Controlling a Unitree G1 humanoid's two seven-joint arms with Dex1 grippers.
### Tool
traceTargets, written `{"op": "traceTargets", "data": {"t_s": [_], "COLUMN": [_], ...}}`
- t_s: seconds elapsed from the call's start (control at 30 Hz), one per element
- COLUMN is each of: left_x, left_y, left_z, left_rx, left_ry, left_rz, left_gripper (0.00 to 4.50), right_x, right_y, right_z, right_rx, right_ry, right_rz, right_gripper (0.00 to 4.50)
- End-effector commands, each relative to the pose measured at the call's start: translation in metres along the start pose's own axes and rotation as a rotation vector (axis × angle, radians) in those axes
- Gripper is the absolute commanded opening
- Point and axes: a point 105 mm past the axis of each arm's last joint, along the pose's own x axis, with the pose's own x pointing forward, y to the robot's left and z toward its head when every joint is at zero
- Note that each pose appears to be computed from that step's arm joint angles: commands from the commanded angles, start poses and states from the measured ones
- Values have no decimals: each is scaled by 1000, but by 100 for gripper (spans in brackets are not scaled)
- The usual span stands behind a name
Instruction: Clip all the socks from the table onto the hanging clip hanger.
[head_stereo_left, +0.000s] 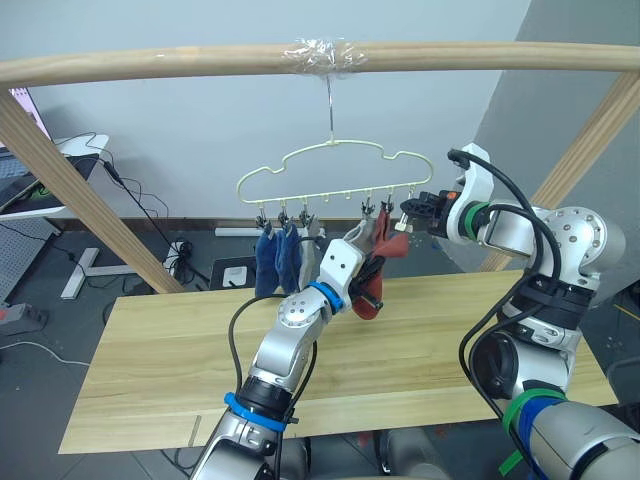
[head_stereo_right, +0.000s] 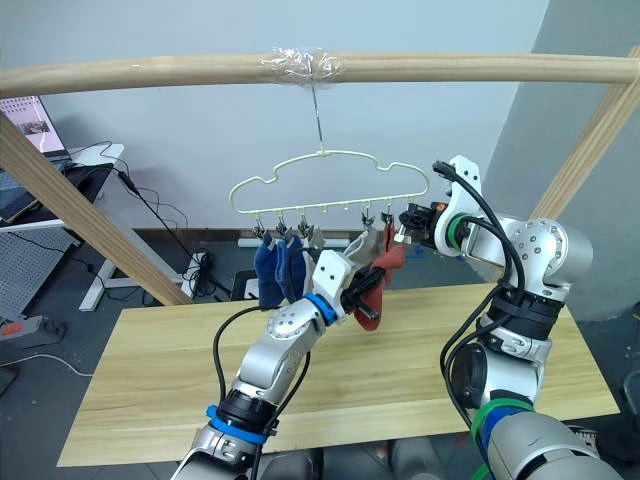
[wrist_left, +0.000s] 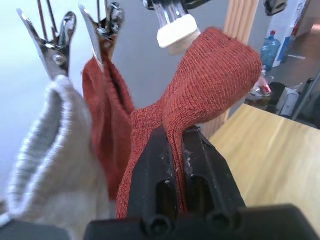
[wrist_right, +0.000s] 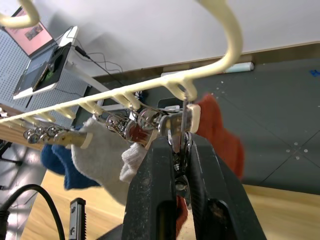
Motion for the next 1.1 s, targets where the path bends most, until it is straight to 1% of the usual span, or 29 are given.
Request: {"op": "traceTargets", "data": {"t_s": [0.03, 0.7, 0.77, 0.93, 1.1], "left_x": [9, 22, 22, 21, 17], "left_y": [-2, 0, 1, 1, 1], "left_z": [20, 27, 29, 40, 34], "left_rx": [5, 39, 38, 31, 45], "left_ry": [-80, -77, -84, -135, -121], "left_rz": [7, 47, 53, 54, 47], "left_gripper": [5, 5, 5, 5, 5], "right_x": [-6, -4, -4, -5, -6], "right_y": [12, 20, 19, 12, 9], "right_z": [12, 8, 7, 7, 8], "right_rx": [-27, -33, -35, -41, -36], "right_ry": [-47, -36, -32, -28, -30], "right_rz": [31, 66, 64, 33, 22], "right_gripper": [2, 2, 2, 2, 2]}}
